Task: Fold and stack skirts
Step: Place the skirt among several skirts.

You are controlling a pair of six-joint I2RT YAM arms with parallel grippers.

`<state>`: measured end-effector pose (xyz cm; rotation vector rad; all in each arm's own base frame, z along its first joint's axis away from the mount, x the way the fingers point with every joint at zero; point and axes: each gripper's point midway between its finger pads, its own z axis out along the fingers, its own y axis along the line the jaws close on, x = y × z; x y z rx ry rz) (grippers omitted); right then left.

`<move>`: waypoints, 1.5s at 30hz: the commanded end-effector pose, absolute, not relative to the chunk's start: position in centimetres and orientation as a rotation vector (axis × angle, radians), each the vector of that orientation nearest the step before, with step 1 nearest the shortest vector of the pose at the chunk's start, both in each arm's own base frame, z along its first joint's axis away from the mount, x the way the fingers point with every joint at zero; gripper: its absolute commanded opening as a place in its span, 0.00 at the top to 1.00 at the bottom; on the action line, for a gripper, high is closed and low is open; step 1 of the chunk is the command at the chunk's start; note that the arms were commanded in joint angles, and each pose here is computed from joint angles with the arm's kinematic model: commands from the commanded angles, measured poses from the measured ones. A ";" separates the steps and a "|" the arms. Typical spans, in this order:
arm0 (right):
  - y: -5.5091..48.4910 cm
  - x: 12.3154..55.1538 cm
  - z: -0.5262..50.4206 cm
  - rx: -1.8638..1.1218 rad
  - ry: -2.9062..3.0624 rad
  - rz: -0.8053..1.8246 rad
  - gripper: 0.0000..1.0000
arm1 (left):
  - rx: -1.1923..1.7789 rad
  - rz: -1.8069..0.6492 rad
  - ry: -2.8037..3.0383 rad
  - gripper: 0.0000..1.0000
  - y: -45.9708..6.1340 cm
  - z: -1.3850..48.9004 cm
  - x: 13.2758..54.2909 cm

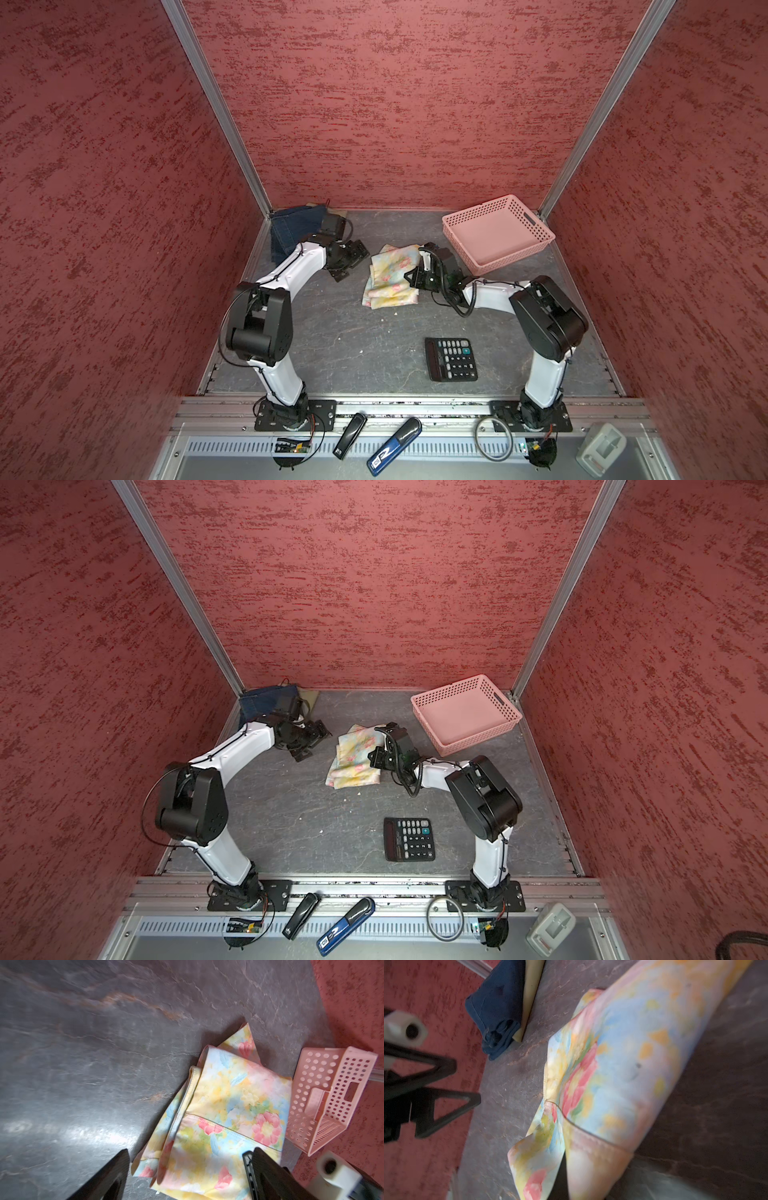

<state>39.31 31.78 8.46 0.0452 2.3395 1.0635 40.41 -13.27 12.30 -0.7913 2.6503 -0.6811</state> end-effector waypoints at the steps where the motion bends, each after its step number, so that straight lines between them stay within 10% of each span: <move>1: 34.9 40.9 12.3 0.304 2.223 1.312 1.00 | -0.817 -0.719 2.546 0.07 -12.3 14.7 39.8; 20: 36.6 42.1 13.7 0.874 2.065 1.604 1.00 | -1.218 -1.175 2.306 0.04 -13.6 13.7 29.8; 45: 36.3 41.7 15.5 0.949 1.963 1.728 1.00 | -1.289 -1.505 1.793 0.00 -17.9 10.7 34.9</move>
